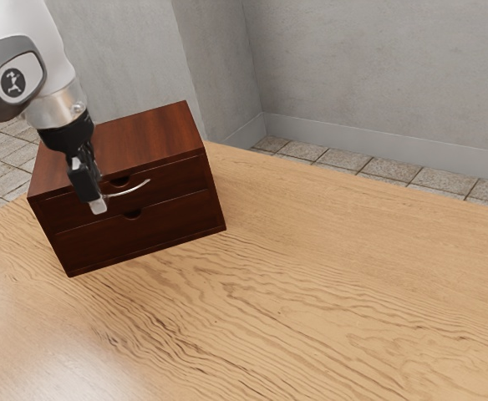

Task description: Pull the drawer handle with one arm to open the drawer

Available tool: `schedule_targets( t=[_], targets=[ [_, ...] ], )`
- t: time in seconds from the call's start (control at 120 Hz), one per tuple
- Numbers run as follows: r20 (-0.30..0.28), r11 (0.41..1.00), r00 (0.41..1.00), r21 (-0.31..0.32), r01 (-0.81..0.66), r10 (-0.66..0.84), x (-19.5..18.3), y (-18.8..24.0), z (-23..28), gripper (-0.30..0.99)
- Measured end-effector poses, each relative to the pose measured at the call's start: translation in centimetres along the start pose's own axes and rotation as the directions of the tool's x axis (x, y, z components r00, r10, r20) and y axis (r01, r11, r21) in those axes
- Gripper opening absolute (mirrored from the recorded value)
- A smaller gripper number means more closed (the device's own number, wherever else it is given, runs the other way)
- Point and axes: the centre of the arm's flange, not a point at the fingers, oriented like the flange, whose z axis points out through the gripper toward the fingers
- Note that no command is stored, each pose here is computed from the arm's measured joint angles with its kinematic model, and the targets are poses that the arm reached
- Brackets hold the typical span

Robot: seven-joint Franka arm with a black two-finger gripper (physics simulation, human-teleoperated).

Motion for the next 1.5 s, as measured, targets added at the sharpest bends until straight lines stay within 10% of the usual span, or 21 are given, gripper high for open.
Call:
schedule_targets(
  t=[1.5],
  targets=[
    [-0.034, 0.955, 0.976, -0.213, 0.205, -0.217, 0.0, 5.9, 5.3, 0.53]
  ],
)
